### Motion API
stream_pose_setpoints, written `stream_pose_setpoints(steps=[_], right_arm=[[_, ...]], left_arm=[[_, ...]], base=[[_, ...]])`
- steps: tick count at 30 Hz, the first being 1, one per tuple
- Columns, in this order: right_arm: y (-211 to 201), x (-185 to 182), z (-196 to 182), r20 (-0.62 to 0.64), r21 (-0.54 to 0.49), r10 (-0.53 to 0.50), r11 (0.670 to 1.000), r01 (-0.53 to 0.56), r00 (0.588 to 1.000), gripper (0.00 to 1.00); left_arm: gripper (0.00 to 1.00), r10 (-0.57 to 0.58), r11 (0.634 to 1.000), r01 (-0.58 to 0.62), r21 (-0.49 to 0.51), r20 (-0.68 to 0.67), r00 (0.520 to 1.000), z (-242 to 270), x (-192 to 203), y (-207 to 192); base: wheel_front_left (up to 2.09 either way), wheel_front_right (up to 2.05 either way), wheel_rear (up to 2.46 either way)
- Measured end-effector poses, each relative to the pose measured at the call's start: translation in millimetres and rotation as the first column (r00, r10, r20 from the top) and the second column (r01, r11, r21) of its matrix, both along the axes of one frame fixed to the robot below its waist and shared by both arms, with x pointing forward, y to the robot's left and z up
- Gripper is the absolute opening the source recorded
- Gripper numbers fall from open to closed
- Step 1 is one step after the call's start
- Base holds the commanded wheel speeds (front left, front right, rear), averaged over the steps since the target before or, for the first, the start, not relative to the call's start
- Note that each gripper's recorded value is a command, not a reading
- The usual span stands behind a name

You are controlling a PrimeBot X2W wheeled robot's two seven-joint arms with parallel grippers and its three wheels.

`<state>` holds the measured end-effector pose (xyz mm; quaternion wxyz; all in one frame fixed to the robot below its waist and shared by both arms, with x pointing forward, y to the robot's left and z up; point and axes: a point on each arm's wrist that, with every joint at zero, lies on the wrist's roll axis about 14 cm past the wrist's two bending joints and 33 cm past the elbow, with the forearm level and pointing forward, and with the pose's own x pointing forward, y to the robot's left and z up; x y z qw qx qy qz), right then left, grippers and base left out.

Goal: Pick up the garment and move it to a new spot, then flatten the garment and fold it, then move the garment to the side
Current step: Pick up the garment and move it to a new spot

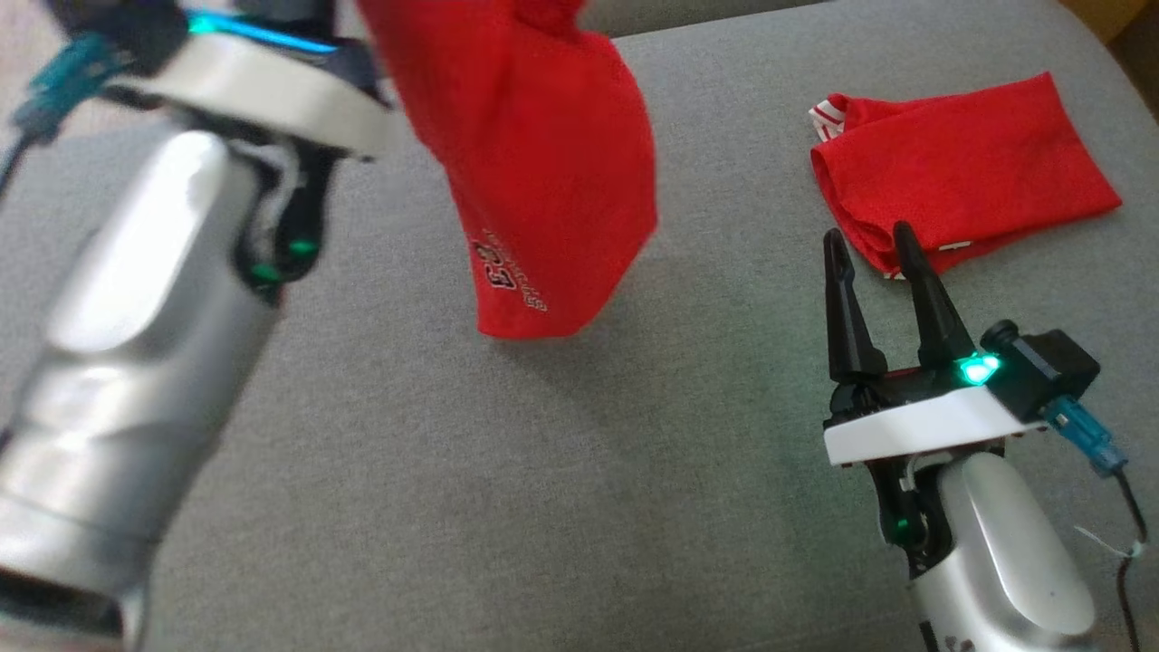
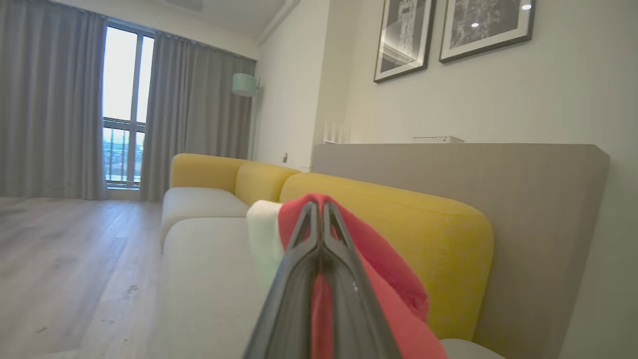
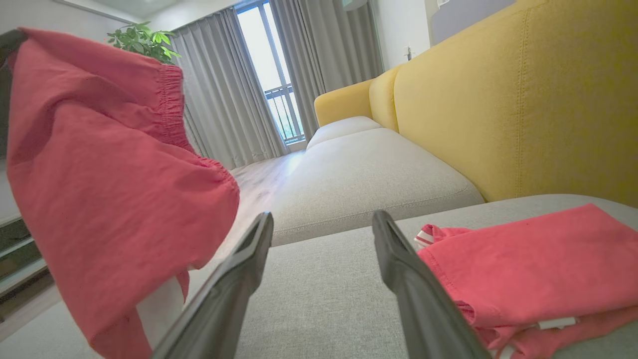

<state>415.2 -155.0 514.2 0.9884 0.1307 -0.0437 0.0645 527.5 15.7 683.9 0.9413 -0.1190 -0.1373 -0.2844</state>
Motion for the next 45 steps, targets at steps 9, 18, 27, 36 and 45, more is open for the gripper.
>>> stream_pose_setpoints(steps=[9, 18, 27, 36, 45], right_arm=[[4.3, -6.6, -9.9, -0.027, 0.004, 0.009, 1.000, -0.009, 1.000, 1.00], [5.9, 1.0, -22.7, -0.059, -0.005, 0.016, 1.000, -0.016, 0.998, 1.00], [-2.3, 13.7, -30.4, -0.076, -0.024, 0.001, 1.000, -0.003, 0.997, 1.00], [-4.2, 22.1, -38.5, -0.090, -0.043, -0.006, 0.999, 0.002, 0.996, 1.00], [24.3, 22.9, -24.1, -0.048, -0.039, 0.067, 0.997, -0.069, 0.997, 1.00]], left_arm=[[0.00, 0.253, 0.963, -0.258, 0.081, 0.066, 0.965, -2.1, 3.5, 93.2], [0.00, -0.008, 0.989, 0.029, 0.148, -0.143, 0.990, -82.9, -21.9, -21.3], [1.00, -0.104, 0.988, 0.136, 0.080, -0.316, 0.943, -158.7, -25.0, -97.4], [1.00, -0.070, 0.997, 0.074, 0.007, -0.266, 0.961, -139.5, 3.2, -82.1], [1.00, 0.228, 0.973, -0.223, 0.062, -0.087, 0.970, -99.2, -1.2, 54.1]], base=[[0.00, 0.00, 0.00], [0.00, 0.00, 0.00], [0.00, 0.00, 0.00], [0.00, 0.00, 0.00], [0.00, 0.00, 0.00]])
